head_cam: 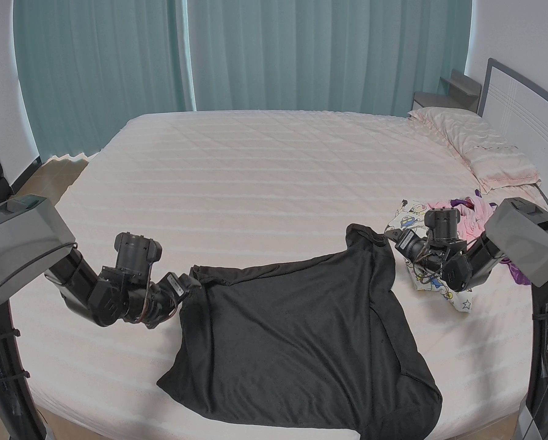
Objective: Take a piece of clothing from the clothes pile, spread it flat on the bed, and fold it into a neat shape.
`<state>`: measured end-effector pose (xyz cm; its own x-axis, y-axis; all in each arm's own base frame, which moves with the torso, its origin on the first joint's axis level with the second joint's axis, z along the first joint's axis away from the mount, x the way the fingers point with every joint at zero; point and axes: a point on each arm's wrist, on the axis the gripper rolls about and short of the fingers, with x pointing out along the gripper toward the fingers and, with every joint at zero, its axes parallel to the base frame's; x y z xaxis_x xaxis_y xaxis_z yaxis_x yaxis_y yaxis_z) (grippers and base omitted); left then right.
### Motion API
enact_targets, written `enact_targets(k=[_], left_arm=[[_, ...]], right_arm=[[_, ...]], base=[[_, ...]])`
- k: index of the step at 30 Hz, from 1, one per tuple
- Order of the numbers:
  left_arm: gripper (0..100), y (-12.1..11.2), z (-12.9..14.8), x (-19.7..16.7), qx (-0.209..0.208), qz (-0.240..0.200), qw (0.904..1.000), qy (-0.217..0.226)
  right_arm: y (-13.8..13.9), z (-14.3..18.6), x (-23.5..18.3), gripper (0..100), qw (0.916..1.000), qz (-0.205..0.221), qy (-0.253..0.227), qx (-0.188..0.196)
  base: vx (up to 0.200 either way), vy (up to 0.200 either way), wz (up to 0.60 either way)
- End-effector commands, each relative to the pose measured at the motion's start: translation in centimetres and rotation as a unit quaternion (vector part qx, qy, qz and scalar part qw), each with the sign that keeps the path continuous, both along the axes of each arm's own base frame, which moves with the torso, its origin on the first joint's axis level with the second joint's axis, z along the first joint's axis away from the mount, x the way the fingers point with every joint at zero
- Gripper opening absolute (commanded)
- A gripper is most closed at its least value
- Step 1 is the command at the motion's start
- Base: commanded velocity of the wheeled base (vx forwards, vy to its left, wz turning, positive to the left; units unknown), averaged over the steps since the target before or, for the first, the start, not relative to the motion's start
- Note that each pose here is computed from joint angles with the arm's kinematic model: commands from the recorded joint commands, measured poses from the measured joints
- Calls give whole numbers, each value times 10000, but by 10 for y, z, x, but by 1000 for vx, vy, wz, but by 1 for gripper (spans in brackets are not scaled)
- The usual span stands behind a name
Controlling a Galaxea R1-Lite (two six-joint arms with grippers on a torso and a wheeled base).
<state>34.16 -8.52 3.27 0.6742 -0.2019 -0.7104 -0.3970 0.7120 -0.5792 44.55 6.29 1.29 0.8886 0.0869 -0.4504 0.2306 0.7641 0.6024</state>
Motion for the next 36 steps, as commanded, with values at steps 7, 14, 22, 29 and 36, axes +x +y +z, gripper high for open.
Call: enact_targets(k=[7, 14, 22, 29, 36], left_arm=[[100, 18, -1, -89, 11, -641, 9956, 680], [100, 21, -10, -105, -43, -641, 9947, 799], [100, 23, -15, -114, -69, -559, 9934, 996], [100, 20, -19, -102, -162, -275, 9942, 1031], [100, 11, -35, -71, 19, 261, 9950, 969]], right_arm=[[-14, 17, -72, 100, 9991, 430, 15, -64], [-15, 12, -91, 100, 9984, 535, 145, -50], [-15, 11, -100, 100, 9983, 550, 184, -50], [-15, 10, -102, 100, 9982, 546, 241, -30], [-14, 11, -100, 100, 9982, 561, 205, -10]], base=[[0, 0, 0], [-29, 0, 0], [-200, 0, 0], [-86, 0, 0], [0, 0, 0]])
